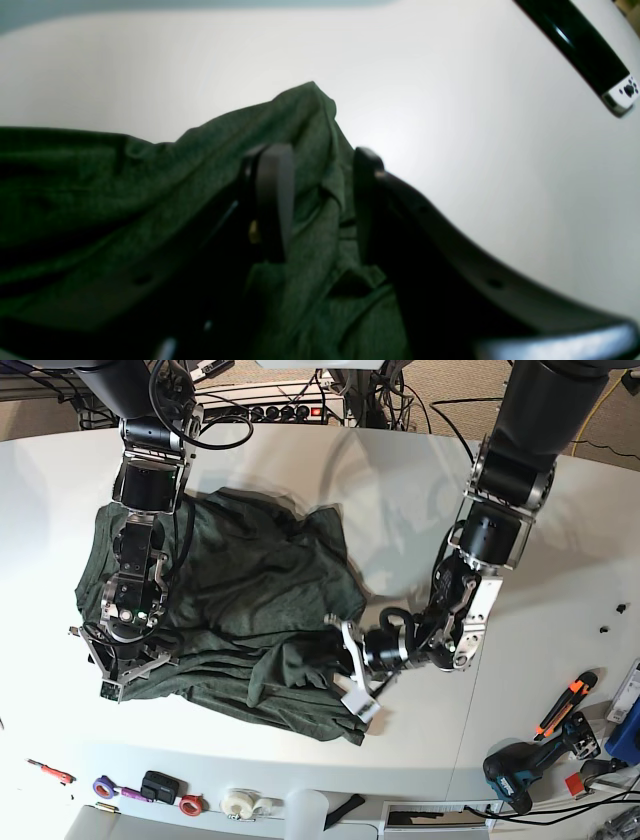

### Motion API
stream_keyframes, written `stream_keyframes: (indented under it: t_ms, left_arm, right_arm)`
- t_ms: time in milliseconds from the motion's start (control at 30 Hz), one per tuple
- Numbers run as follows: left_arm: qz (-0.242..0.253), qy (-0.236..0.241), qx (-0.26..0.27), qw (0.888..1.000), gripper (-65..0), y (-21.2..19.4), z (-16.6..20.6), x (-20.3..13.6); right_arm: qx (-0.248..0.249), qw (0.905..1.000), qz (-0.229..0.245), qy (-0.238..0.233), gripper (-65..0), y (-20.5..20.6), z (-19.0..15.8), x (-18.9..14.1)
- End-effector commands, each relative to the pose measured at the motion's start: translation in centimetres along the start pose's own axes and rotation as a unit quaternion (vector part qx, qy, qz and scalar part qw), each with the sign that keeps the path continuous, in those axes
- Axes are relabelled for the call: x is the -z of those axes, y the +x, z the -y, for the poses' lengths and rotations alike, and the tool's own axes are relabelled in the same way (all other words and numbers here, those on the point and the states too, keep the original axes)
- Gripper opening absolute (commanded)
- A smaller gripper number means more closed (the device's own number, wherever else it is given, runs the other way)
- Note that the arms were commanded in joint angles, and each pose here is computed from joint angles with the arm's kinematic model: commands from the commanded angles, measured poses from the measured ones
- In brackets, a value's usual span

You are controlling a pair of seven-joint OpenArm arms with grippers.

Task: Layout the t-shirt on the table in an organized manner, then fold the t-shirt properly
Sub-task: 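Fold the grasped corner with the left gripper inward over the shirt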

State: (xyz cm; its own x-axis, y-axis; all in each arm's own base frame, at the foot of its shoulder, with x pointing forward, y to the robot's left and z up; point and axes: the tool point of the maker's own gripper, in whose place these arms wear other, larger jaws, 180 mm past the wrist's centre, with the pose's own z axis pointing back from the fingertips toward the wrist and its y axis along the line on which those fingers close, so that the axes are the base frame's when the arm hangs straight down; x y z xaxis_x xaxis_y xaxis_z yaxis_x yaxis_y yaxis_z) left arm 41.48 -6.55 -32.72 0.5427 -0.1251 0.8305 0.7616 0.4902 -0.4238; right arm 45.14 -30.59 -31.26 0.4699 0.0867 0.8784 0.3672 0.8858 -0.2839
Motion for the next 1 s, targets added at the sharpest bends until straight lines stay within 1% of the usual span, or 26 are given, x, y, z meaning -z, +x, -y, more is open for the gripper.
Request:
stream_keyframes:
  t_ms: [0, 100, 200, 300, 400, 467, 500, 567, 600, 633, 733, 833, 900, 967]
  left_arm:
    - [0.033, -0.019, 0.018, 0.999, -65.0, 2.8, 1.2, -0.1]
    - [0.017, -0.041, 0.022, 0.999, -65.0, 1.8, 3.2, -0.2]
    - [0.001, -0.063, 0.009, 0.998, -65.0, 0.1, 4.9, -0.2]
    - [0.002, -0.085, -0.027, 0.996, -65.0, -1.4, 6.0, -0.3]
    - [0.023, -0.110, -0.073, 0.991, -65.0, -2.2, 7.1, -0.4]
    - [0.029, -0.117, -0.090, 0.989, -64.4, -2.8, 7.5, -0.4]
    - [0.028, -0.118, -0.093, 0.988, -56.6, -3.0, 7.6, -0.4]
    - [0.027, -0.118, -0.096, 0.988, -37.7, -3.3, 7.7, -0.4]
    - [0.026, -0.118, -0.096, 0.988, -30.5, -3.3, 7.7, -0.4]
    - [0.026, -0.117, -0.096, 0.988, -26.5, -3.3, 7.7, -0.4]
    - [0.028, -0.117, -0.096, 0.988, -26.1, -3.2, 7.6, -0.4]
    - [0.050, -0.112, -0.092, 0.988, -26.5, -1.9, 7.2, -0.6]
    - [0.064, -0.097, -0.079, 0.990, -29.8, -0.9, 6.3, -0.8]
    - [0.061, -0.076, -0.050, 0.994, -33.8, -0.2, 5.4, -0.8]
  right_arm:
    - [0.003, 0.9992, 0.038, -0.014, -44.6, 2.8, 1.0, 0.1]
    - [0.003, 0.9991, 0.040, -0.014, -44.6, 2.9, 1.0, 0.1]
    - [0.003, 0.9991, 0.041, -0.013, -44.6, 3.0, 1.0, 0.1]
    - [0.003, 0.9990, 0.041, -0.013, -44.6, 3.0, 1.0, 0.1]
    - [0.003, 0.9991, 0.041, -0.013, -44.6, 3.0, 1.0, 0.1]
    - [0.003, 0.9990, 0.041, -0.013, -44.6, 3.0, 1.0, 0.1]
    - [0.003, 0.9990, 0.041, -0.013, -44.6, 3.0, 1.0, 0.1]
    - [0.003, 0.9990, 0.041, -0.014, -44.6, 3.0, 1.0, 0.1]
    - [0.003, 0.9990, 0.042, -0.013, -44.6, 3.0, 1.0, 0.1]
    - [0.003, 0.9990, 0.042, -0.013, -44.6, 3.0, 1.0, 0.1]
    - [0.003, 0.9990, 0.042, -0.013, -44.6, 3.0, 1.0, 0.1]
    - [0.003, 0.9990, 0.041, -0.013, -44.6, 3.0, 1.0, 0.1]
    - [0.003, 0.9990, 0.041, -0.013, -44.6, 3.0, 1.0, 0.1]
    - [0.003, 0.9990, 0.041, -0.014, -44.6, 3.0, 1.0, 0.1]
